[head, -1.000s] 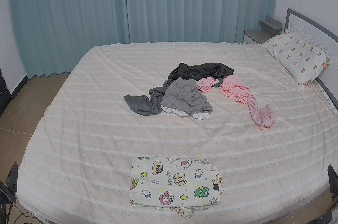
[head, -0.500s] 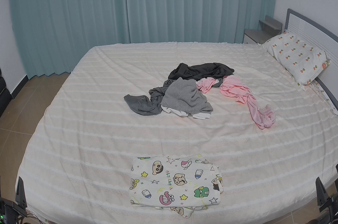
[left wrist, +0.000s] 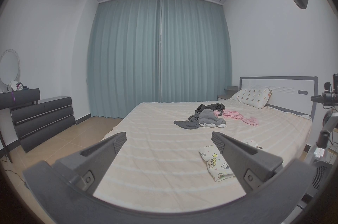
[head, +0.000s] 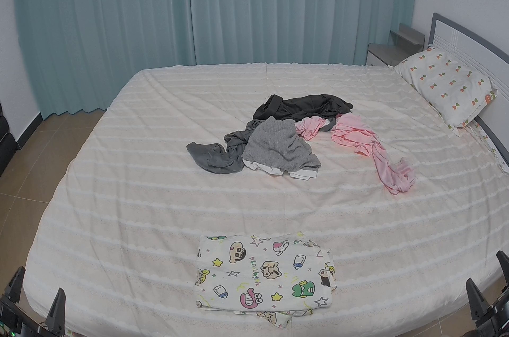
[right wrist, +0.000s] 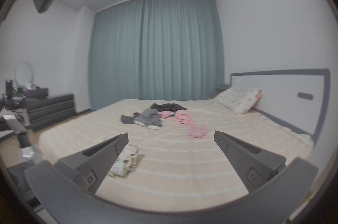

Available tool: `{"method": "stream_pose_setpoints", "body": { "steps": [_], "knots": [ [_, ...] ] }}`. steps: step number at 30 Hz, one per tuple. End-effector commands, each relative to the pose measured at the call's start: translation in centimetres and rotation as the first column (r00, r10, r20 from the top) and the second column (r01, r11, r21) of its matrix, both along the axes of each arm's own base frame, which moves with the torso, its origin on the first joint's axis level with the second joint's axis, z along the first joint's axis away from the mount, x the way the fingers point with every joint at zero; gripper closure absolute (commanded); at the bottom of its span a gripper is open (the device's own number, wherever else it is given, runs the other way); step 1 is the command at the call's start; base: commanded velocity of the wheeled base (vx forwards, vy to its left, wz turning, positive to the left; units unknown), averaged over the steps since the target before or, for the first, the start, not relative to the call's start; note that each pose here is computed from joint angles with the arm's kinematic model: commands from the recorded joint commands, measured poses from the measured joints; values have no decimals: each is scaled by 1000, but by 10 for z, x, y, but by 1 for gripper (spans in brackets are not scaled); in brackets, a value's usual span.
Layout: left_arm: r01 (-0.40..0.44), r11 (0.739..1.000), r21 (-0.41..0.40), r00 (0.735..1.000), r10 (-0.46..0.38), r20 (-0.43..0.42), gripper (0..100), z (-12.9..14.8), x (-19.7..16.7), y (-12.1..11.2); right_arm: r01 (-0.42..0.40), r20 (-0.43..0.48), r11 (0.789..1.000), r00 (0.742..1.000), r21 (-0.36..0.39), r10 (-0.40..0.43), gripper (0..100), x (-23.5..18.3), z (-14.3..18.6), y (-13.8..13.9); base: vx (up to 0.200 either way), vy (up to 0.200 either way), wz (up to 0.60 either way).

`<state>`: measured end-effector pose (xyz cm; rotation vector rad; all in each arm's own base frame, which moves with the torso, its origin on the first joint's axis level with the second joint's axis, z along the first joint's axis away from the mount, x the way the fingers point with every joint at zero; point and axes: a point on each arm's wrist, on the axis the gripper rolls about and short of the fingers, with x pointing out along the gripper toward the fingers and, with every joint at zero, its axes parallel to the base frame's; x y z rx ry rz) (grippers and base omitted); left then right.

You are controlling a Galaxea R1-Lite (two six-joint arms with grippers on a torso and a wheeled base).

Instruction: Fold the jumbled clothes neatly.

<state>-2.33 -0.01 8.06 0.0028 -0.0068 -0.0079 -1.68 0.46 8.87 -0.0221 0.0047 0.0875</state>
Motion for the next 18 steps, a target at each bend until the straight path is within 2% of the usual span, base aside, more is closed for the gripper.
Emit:
{"method": "stream_pose_setpoints", "body": {
  "steps": [1,2,5,7,9,10,14,18],
  "knots": [
    [-2,1000,3,1000,2,-14,0,-5,1,0,142,-11,984,990,-109,-144,0,1,-4,-3,0,0,0],
    [-2,1000,8,1000,2,-14,0,-5,1,0,165,-5,976,986,-140,-168,0,1,-4,-4,0,0,0],
    [0,1000,5,1000,0,-13,0,-5,1,0,136,-9,984,990,-111,-138,0,1,-4,-3,0,0,0],
    [0,1000,5,1000,0,-14,0,-5,1,0,75,-30,997,997,5,-75,0,1,-4,-2,0,0,0],
    [0,1000,2,1000,0,-14,0,-5,1,0,60,-45,992,997,111,-55,0,1,-4,-1,0,0,0],
    [0,1000,2,1000,0,-14,0,-5,1,0,69,-41,989,997,127,-64,0,1,-4,-2,0,0,0],
    [0,1000,2,1000,0,-14,0,-5,1,0,147,-33,977,989,156,-143,0,1,-4,-3,0,0,0],
    [0,1000,2,1000,0,-14,0,-5,1,0,157,-29,974,988,165,-154,0,1,-3,-4,0,0,0]
  ]
}}
